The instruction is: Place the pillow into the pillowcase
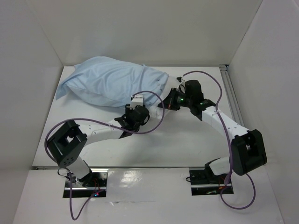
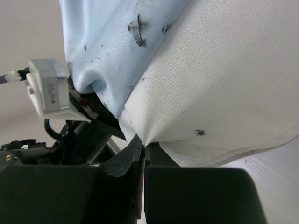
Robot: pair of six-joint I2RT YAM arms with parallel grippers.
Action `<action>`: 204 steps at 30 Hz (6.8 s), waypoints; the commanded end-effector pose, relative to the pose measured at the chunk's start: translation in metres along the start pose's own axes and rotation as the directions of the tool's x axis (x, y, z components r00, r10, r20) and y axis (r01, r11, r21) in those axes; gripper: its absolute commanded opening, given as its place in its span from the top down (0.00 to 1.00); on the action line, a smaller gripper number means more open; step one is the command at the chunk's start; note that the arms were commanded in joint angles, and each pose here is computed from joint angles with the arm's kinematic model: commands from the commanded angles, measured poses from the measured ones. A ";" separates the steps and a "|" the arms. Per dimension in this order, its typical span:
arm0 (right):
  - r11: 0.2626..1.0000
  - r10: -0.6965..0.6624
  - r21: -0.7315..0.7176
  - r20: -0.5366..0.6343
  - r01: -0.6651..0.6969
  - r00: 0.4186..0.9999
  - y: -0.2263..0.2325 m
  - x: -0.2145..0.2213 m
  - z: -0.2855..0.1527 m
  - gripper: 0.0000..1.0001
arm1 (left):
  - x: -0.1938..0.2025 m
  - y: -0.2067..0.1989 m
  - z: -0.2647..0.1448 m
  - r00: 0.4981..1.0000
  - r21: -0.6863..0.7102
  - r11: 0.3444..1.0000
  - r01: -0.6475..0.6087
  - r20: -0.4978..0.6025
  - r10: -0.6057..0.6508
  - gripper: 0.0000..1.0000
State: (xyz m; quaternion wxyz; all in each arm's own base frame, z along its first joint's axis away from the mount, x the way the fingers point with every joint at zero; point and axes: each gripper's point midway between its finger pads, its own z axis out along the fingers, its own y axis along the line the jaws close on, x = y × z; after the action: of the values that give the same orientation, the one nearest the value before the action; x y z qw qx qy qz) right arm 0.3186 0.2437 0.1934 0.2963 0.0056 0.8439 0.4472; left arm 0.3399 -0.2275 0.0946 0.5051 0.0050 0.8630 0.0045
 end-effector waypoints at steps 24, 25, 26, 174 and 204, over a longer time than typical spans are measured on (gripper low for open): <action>0.993 0.000 -0.118 0.077 0.009 0.997 0.011 -0.050 0.042 1.00 | -0.149 -0.156 -0.180 0.980 0.771 0.617 0.159 -0.047 -0.193 1.00; 0.994 -0.001 -0.112 0.075 0.010 0.997 0.004 -0.051 0.043 1.00 | -0.179 -0.163 -0.197 0.976 0.810 0.571 0.132 -0.006 -0.218 1.00; 0.994 0.003 -0.113 0.061 0.003 0.998 0.004 -0.051 0.044 1.00 | -0.190 -0.163 -0.207 0.978 0.823 0.557 0.111 0.010 -0.209 1.00; 0.983 0.081 -0.169 0.056 -0.071 0.995 0.001 0.024 -0.013 1.00 | -0.221 -0.201 -0.073 0.954 0.869 0.439 0.229 -0.290 0.075 0.99; 0.867 0.018 0.480 0.246 -0.137 0.969 -0.075 0.051 -0.143 0.08 | 0.046 -0.015 -0.131 0.960 0.165 0.982 -0.093 -0.247 0.132 0.12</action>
State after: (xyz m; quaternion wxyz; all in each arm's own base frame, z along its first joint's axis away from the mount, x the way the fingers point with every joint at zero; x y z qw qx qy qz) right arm 0.2275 0.1139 0.1827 0.3798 0.1503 0.8777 0.2505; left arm 0.1832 -0.2341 0.1083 0.3305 0.1438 0.9325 -0.0210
